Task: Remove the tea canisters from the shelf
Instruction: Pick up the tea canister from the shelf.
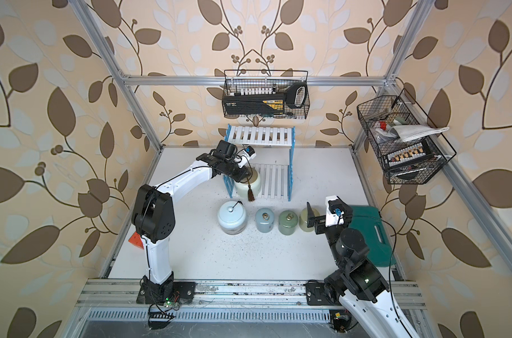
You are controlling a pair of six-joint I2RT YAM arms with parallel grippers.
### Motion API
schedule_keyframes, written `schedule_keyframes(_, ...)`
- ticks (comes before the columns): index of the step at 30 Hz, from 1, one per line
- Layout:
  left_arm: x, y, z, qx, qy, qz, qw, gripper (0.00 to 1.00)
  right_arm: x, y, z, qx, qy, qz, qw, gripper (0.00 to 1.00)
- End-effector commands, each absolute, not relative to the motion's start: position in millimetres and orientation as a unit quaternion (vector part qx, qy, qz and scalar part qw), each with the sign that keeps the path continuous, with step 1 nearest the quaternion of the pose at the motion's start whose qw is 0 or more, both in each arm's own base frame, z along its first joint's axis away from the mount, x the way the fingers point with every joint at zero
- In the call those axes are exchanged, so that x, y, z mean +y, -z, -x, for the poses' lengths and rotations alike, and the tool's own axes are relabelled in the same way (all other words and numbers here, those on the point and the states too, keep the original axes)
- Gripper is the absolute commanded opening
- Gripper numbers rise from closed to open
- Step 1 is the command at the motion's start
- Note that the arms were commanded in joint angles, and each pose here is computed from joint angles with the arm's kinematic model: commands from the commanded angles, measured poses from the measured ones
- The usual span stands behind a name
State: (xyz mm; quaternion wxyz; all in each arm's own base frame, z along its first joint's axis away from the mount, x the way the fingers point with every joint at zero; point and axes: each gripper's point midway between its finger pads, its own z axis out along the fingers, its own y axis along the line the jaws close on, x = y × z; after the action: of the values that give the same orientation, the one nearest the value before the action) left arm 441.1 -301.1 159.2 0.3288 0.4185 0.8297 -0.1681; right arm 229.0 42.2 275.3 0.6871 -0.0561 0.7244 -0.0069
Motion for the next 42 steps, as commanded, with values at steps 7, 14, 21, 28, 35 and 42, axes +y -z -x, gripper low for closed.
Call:
schedule_keyframes(7,-313.0,-181.9,-433.5,0.816,0.173,-0.430,0.345,0.00,37.1,-275.4,-228.7,0.718,0.016,0.047,0.694,0.99)
schedule_keyframes(14,-326.7,-224.4,-427.0,0.795,0.190,-0.438,0.373,0.00,36.0,-274.8,-228.5,0.719,0.019,0.045,0.693,0.99)
schedule_keyframes(21,-336.6,-268.4,-421.9,0.774,0.209,-0.441,0.404,0.00,36.2,-273.8,-229.1,0.720,0.020,0.046,0.692,0.99)
schedule_keyframes(28,-337.4,-304.1,-413.0,0.755,0.219,-0.443,0.430,0.00,36.4,-272.1,-229.6,0.722,0.021,0.047,0.690,0.99)
schedule_keyframes(35,-330.7,-334.9,-399.1,0.739,0.223,-0.447,0.453,0.00,36.6,-271.3,-230.5,0.723,0.022,0.047,0.689,0.99)
schedule_keyframes(42,-325.3,-364.7,-386.8,0.728,0.228,-0.448,0.466,0.00,37.0,-269.2,-231.5,0.725,0.024,0.049,0.686,0.99)
